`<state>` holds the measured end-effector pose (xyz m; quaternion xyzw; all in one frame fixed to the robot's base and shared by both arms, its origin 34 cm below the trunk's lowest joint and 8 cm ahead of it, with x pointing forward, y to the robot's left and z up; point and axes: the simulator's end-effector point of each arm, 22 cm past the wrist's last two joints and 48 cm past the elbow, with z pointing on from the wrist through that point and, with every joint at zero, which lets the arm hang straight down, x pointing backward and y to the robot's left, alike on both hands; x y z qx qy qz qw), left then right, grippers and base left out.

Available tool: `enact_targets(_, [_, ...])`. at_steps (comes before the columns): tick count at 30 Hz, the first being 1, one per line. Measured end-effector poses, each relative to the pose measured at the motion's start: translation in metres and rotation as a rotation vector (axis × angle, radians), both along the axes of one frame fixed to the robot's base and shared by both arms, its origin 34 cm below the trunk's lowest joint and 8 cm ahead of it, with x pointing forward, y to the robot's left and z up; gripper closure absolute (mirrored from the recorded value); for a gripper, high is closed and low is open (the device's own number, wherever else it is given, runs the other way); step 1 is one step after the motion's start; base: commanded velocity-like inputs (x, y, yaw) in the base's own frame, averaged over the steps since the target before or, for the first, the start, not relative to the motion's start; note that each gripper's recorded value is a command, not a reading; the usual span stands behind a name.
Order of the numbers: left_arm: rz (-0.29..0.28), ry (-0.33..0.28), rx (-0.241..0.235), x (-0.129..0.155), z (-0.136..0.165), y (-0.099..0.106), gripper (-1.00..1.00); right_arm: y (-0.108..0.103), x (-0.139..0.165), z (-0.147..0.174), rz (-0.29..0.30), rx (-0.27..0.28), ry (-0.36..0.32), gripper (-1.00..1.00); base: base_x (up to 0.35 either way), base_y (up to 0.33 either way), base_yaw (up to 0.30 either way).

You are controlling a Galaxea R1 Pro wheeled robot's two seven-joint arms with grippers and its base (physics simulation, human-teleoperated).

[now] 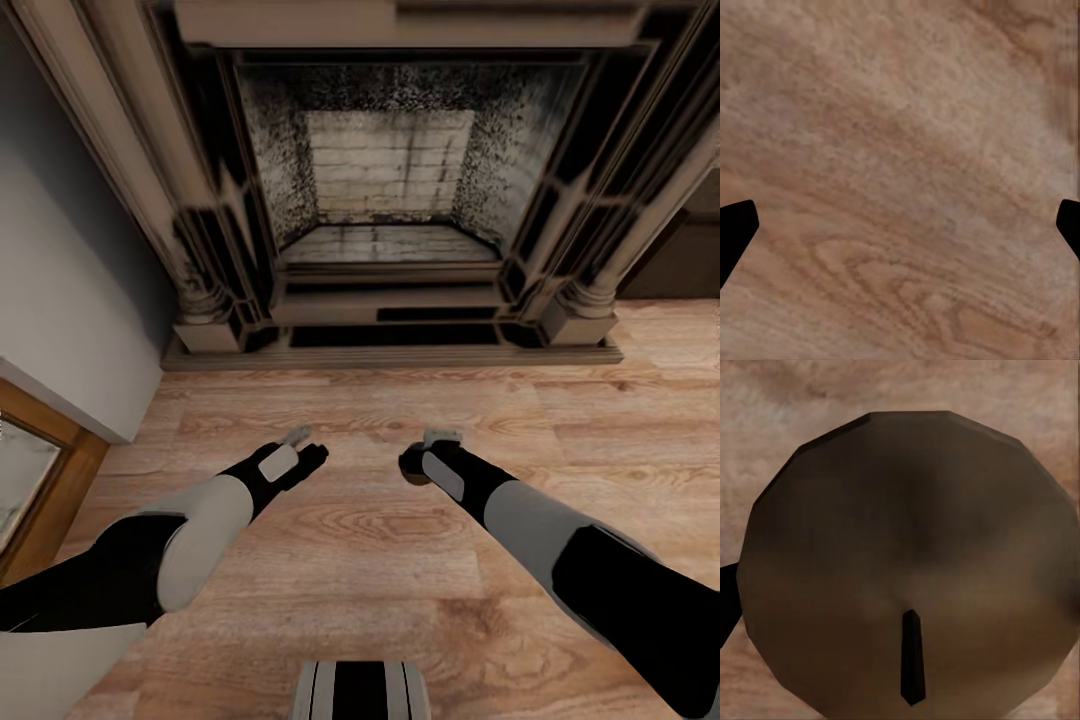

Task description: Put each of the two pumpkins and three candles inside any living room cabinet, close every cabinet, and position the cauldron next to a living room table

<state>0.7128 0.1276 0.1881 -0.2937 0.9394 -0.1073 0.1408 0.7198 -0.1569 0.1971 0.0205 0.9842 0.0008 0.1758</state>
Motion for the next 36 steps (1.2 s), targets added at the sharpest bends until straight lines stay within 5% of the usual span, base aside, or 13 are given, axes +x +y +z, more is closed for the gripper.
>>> enact_targets(9, [0.021, 0.027, 0.008, -0.034, -0.006, 0.006, -1.0, 0.001, -0.001, 0.017, 0.0, 0.001, -0.021, 1.0, 0.0, 0.0, 0.0])
enact_targets(36, [-0.019, -0.085, 0.033, -0.008, 0.061, 0.005, -1.0, 0.0, 0.02, 0.085, -0.002, -0.001, -0.123, 1.0, 0.0, 0.0, 0.0])
